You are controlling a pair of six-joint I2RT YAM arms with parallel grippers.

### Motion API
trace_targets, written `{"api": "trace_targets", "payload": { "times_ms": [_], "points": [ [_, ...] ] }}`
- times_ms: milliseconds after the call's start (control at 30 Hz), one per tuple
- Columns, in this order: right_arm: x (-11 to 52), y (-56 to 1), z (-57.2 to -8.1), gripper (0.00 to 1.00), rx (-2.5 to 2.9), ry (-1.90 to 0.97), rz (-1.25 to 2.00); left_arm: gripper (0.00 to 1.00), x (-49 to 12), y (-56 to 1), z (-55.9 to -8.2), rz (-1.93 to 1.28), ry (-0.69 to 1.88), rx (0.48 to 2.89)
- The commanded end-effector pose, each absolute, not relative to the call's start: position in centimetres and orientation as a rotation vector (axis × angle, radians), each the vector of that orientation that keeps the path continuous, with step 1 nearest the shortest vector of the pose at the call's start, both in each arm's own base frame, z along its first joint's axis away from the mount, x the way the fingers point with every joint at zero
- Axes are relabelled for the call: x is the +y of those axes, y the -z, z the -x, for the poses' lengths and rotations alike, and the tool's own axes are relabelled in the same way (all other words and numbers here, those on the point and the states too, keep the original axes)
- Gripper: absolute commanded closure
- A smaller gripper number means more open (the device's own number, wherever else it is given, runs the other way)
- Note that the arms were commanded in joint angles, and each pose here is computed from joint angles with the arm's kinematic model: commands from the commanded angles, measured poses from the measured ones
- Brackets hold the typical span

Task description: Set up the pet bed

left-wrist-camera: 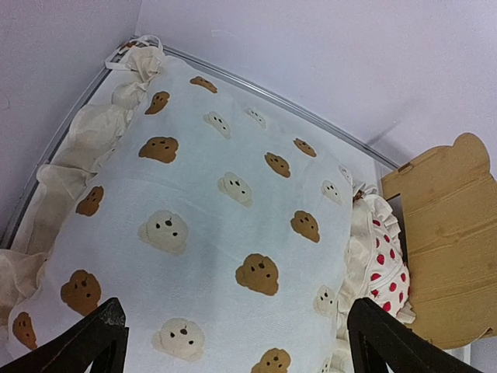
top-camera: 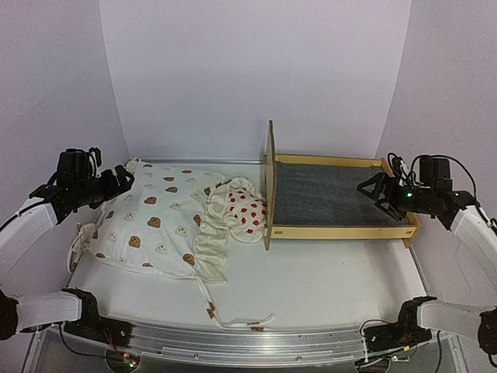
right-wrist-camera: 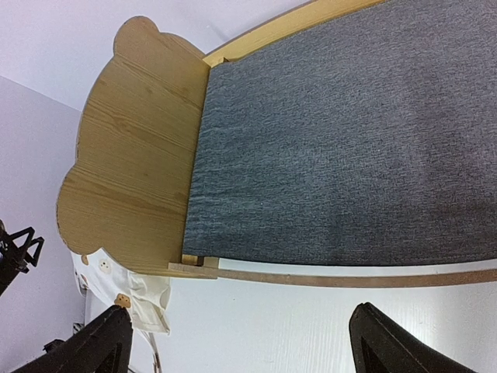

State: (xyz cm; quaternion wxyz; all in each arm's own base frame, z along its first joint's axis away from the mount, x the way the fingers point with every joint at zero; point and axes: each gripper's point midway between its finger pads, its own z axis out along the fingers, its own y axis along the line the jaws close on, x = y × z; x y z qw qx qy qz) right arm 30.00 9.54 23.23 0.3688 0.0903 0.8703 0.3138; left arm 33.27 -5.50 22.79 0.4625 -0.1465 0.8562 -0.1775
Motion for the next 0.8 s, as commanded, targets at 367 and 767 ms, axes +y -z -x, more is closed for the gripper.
{"api": "trace_targets", "payload": {
  "times_ms": [367,767],
  "points": [
    [10.1,-22.6,-28.3,0.02,2.257,-0.838,-0.186,0.01,-8.3,-24.3,-34.8,0.307,0.460,2.125],
    [11.4,-22.8,-26.2,0.02,2.313,-0.928,-0.103,0.00,-13.2,-19.8,-36.7,0.224,0.295,2.296]
  ]
}}
